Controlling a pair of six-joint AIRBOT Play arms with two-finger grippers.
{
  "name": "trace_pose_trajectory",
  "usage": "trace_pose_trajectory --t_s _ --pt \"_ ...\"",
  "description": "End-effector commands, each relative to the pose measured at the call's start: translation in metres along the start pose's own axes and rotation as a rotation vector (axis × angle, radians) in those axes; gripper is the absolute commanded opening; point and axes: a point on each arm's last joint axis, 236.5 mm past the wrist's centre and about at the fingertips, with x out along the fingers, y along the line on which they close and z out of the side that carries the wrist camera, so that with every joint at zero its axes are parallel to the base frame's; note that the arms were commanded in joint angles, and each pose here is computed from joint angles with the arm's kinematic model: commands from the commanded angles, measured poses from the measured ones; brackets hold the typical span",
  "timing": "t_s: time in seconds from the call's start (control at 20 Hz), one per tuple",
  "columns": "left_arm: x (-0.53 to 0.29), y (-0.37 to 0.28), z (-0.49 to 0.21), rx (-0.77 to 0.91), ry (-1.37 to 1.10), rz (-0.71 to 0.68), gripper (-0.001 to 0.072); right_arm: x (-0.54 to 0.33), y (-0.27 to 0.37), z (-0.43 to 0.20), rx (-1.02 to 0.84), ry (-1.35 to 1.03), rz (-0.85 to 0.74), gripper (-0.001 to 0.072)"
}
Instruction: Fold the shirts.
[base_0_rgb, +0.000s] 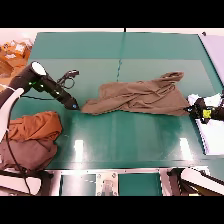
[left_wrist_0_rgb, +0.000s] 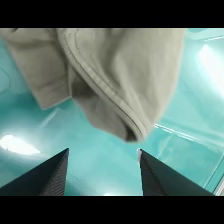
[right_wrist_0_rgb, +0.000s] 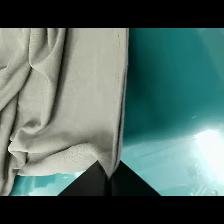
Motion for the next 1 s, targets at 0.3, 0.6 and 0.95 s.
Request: trace_pose_trajectory --t_s 0.3,0.6,0.95 --pt "0.039 -0.040 0.000 -0.047 -0.010 -0.129 0.0495 0.005 -0.005 0.001 0.017 0.010 -0.001 0.0012" --pt "0.053 0.002 0.032 -0.089 -0.167 0.055 0.0029 0.007 -0.002 0.001 0.025 0.012 0.013 0.0012" --pt "-0.106 -0.054 0.139 0.061 -0.445 0.150 0.0028 -0.045 0.145 0.006 -0.296 -0.066 0.268 0.0011"
